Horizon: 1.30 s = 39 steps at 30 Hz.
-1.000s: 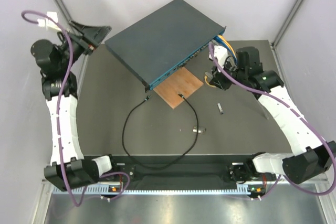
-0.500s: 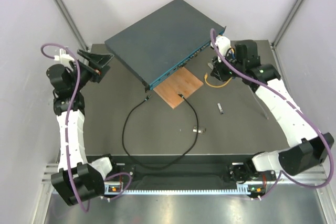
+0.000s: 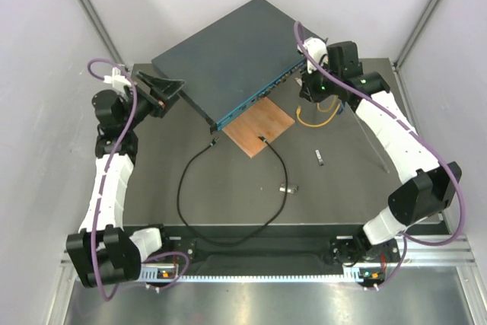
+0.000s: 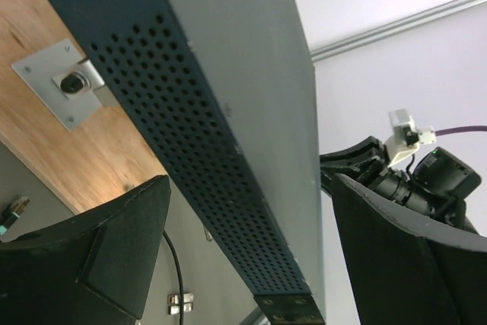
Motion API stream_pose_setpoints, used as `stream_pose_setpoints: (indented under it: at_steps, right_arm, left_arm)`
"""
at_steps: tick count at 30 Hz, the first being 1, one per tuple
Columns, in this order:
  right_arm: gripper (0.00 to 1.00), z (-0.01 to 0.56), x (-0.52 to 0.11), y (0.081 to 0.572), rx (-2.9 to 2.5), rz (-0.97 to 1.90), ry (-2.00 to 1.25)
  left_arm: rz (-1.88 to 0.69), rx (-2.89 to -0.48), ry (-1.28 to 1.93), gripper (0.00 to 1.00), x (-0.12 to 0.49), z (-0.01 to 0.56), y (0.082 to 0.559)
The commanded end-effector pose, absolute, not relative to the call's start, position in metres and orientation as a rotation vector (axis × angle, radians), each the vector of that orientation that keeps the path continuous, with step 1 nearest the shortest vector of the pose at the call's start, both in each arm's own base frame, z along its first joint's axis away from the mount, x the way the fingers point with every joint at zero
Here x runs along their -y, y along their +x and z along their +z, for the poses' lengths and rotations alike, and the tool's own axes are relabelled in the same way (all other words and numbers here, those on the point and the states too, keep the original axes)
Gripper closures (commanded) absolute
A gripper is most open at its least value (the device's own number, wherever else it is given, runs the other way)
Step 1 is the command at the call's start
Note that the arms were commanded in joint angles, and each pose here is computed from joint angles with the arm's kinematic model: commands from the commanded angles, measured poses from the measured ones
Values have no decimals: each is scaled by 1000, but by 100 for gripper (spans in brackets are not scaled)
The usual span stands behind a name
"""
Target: Insert the plug into the switch port
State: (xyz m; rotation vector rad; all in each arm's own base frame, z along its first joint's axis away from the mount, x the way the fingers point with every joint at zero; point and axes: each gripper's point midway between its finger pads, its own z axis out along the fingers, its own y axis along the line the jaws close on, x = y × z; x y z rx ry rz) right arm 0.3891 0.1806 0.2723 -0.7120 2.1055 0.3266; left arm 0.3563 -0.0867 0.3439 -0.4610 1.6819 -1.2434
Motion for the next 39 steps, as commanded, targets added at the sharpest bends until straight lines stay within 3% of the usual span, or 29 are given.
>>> stream_pose_setpoints:
  at_steps: [1, 12, 16, 17, 20, 27, 31, 39]
  right_arm:
    - [100, 294, -185, 397, -2058, 329, -698]
    - [100, 285, -186, 413, -2103, 274, -697]
    - [100, 280, -187, 417, -2118, 265, -705]
    - [100, 281, -187, 418, -2112, 267, -704]
    - [100, 280, -189, 420, -2113, 271, -710]
    - [100, 283, -192, 426, -2093, 267, -716]
    - [100, 287, -194, 427, -2083, 275, -720]
    - [100, 292, -199, 428, -2076, 304, -728]
  left_arm:
    - [-1230, -1633, -391, 9, 96, 349, 364]
    - [-1268, -1648, -346, 31, 117, 348, 376]
    - [-1273, -1650, -339, 47, 119, 347, 378]
    - [-1273, -1653, -339, 57, 119, 346, 379]
    - [-1273, -1653, -336, 70, 120, 346, 380]
    - [-1268, -1652, -332, 89, 120, 346, 379]
    - [-1267, -1656, -334, 95, 120, 345, 379]
    - [-1261, -1656, -334, 98, 119, 345, 380]
